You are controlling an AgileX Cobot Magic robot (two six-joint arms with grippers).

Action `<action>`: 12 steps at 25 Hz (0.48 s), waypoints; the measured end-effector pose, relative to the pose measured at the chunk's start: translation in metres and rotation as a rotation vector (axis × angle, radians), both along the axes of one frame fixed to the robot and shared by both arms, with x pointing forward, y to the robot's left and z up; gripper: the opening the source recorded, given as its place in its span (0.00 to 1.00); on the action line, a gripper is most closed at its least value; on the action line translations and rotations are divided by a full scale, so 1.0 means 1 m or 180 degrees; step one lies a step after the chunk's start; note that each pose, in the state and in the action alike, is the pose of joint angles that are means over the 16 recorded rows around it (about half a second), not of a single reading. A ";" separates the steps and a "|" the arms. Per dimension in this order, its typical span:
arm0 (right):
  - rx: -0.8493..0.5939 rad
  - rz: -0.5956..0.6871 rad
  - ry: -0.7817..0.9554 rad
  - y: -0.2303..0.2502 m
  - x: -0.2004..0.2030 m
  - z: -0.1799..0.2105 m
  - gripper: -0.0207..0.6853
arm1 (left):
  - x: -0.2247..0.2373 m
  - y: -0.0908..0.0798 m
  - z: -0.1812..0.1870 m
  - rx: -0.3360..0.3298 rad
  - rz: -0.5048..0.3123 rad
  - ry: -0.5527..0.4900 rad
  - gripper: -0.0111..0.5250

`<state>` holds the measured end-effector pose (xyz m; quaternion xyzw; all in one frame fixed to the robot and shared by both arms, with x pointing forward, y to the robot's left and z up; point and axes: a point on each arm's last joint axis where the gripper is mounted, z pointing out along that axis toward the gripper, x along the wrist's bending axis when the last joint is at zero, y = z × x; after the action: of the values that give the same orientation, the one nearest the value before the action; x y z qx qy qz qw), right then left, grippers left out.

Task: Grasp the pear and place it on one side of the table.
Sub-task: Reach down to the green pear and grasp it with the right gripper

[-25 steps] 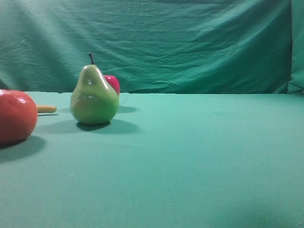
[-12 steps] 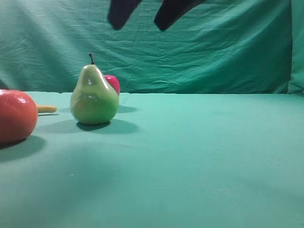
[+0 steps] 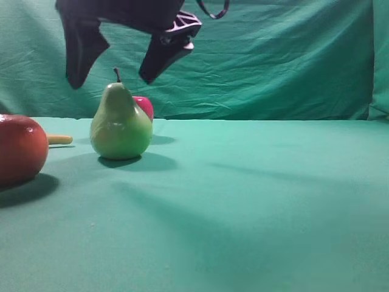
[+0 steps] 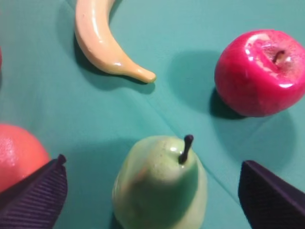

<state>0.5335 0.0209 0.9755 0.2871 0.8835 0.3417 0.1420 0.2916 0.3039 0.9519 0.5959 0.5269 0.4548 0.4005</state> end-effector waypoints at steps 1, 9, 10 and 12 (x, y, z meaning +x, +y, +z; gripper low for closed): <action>-0.0003 -0.0009 0.0011 0.002 0.003 -0.005 0.88 | 0.000 0.000 0.000 0.0000 0.0000 0.0000 0.02; -0.0007 -0.0172 0.0080 -0.004 0.022 -0.016 0.72 | 0.000 0.000 0.000 0.0000 0.0000 0.0000 0.02; 0.0000 -0.0208 0.0081 -0.008 0.024 -0.012 0.70 | 0.000 0.000 0.000 0.0000 0.0000 0.0000 0.02; 0.0023 -0.0297 0.0074 -0.020 0.029 0.001 0.65 | 0.000 0.000 0.000 0.0000 0.0000 0.0000 0.02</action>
<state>0.5628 0.0006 0.9766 0.3325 0.8695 0.3346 0.1464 0.2916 0.3039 0.9519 0.5959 0.5269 0.4548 0.4005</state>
